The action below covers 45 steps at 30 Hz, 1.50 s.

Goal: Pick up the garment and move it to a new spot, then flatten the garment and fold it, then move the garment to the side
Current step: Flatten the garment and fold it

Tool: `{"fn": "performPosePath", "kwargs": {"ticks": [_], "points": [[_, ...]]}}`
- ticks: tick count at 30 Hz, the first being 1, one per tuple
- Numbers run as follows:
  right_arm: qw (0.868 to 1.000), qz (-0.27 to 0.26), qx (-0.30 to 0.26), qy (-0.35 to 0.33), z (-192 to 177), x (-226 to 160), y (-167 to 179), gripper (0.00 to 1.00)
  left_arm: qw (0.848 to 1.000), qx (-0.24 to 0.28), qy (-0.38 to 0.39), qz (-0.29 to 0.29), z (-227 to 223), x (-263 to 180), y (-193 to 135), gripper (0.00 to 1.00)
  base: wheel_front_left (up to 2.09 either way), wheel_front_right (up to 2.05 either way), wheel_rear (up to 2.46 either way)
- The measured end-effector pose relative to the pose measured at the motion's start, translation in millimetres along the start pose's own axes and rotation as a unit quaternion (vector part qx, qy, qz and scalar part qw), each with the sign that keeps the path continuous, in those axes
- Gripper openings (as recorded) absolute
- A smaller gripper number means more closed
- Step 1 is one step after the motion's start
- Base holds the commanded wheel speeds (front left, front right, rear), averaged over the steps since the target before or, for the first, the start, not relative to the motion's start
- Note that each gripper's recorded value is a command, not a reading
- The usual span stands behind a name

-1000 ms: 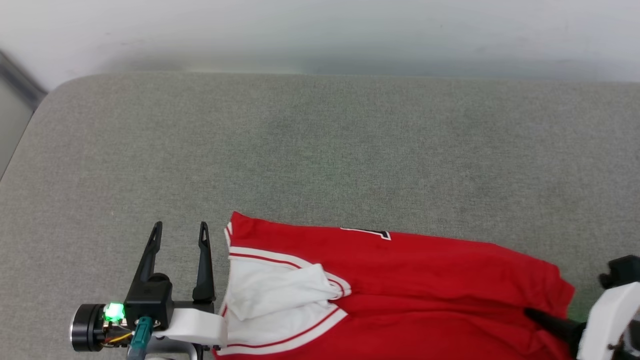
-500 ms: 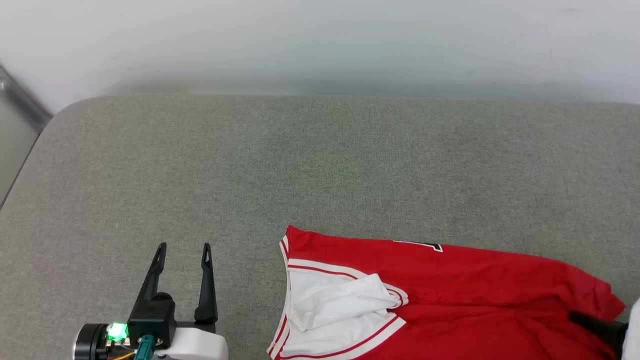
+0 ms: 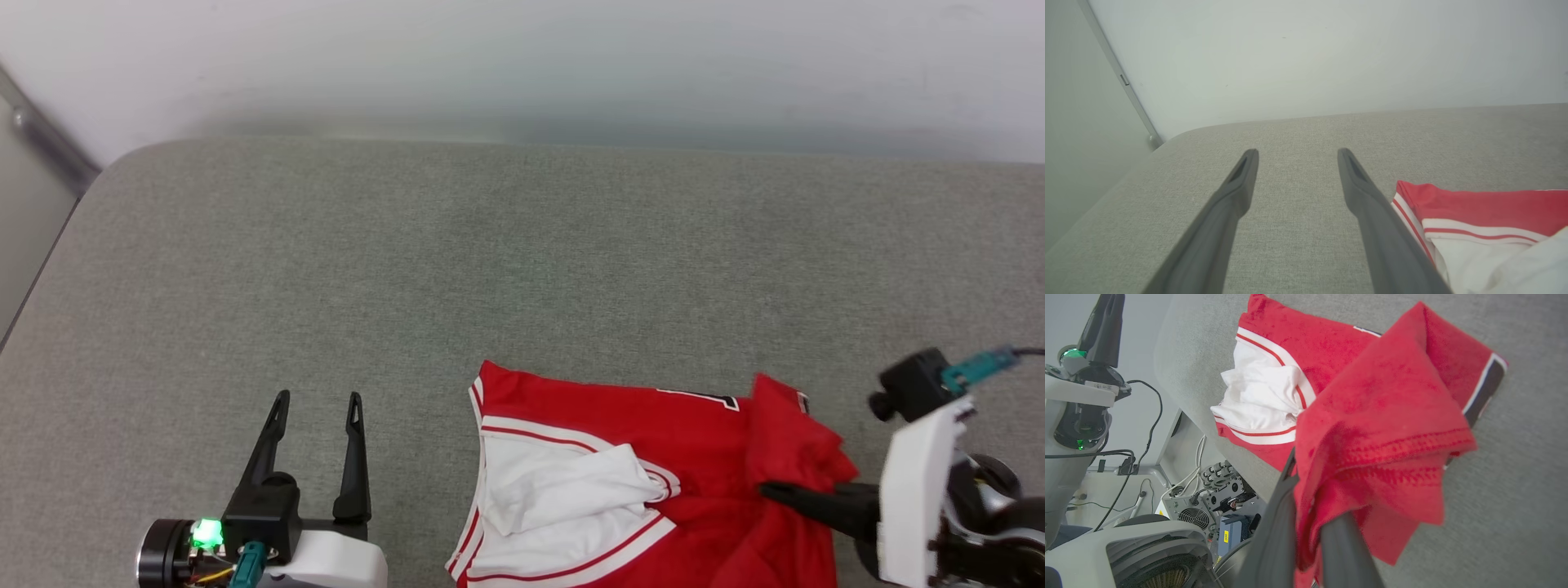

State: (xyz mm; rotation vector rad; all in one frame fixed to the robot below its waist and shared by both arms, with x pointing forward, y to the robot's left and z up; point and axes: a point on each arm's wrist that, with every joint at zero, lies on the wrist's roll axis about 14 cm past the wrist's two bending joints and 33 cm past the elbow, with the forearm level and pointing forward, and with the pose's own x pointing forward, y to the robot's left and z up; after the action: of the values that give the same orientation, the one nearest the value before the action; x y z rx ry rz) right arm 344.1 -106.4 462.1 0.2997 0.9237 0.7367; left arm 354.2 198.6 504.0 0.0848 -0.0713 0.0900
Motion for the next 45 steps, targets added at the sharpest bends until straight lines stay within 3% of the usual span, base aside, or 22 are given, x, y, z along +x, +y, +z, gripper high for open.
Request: {"fn": "performPosePath", "kwargs": {"ticks": [10, 16, 22, 31, 32, 33, 34, 42, 45], "points": [[0.991, 0.087, -0.092, 0.054, 20, 58, 67, 0.0, 1.0, -0.001, -0.001, 0.012, 1, 7, 7, 1.0, 0.0, 0.0, 0.0], [0.98, 0.107, -0.137, 0.099, 16, 99, 91, 0.0, 1.0, 0.0, 0.005, 0.019, -3, 10, 11, 1.0, 0.0, 0.0, 0.0], [0.973, 0.103, -0.166, 0.124, 10, 135, 95, 0.0, 1.0, 0.0, 0.01, 0.026, -6, 15, 14, 1.0, 0.0, 0.0, 0.0], [0.962, 0.084, -0.185, 0.18, -27, 165, 78, 0.0, 0.999, -0.001, 0.024, 0.035, -16, 18, 18, 1.0, 0.0, 0.0, 0.0], [0.963, 0.084, -0.186, 0.177, -27, 166, 78, 0.16, 0.999, -0.001, 0.024, 0.035, -16, 18, 18, 1.0, 0.0, 0.0, 0.0], [0.964, 0.082, -0.188, 0.171, -25, 165, 77, 0.47, 0.999, -0.001, 0.023, 0.035, -15, 18, 17, 1.0, 0.0, 0.0, 0.0], [0.964, 0.082, -0.193, 0.164, -24, 165, 78, 1.0, 0.999, -0.002, 0.022, 0.034, -14, 18, 17, 1.0, 0.0, 0.0, 0.0], [0.965, 0.09, -0.247, 0.014, 31, 127, 90, 1.0, 1.0, -0.004, 0.009, 0.03, -5, 9, 16, 1.0, 0.0, 0.0, 0.0], [0.958, 0.07, -0.26, -0.094, 76, 99, 86, 1.0, 1.0, -0.002, -0.001, 0.028, 1, 7, 16, 1.0, 0.0, 0.0, 0.0]]}}
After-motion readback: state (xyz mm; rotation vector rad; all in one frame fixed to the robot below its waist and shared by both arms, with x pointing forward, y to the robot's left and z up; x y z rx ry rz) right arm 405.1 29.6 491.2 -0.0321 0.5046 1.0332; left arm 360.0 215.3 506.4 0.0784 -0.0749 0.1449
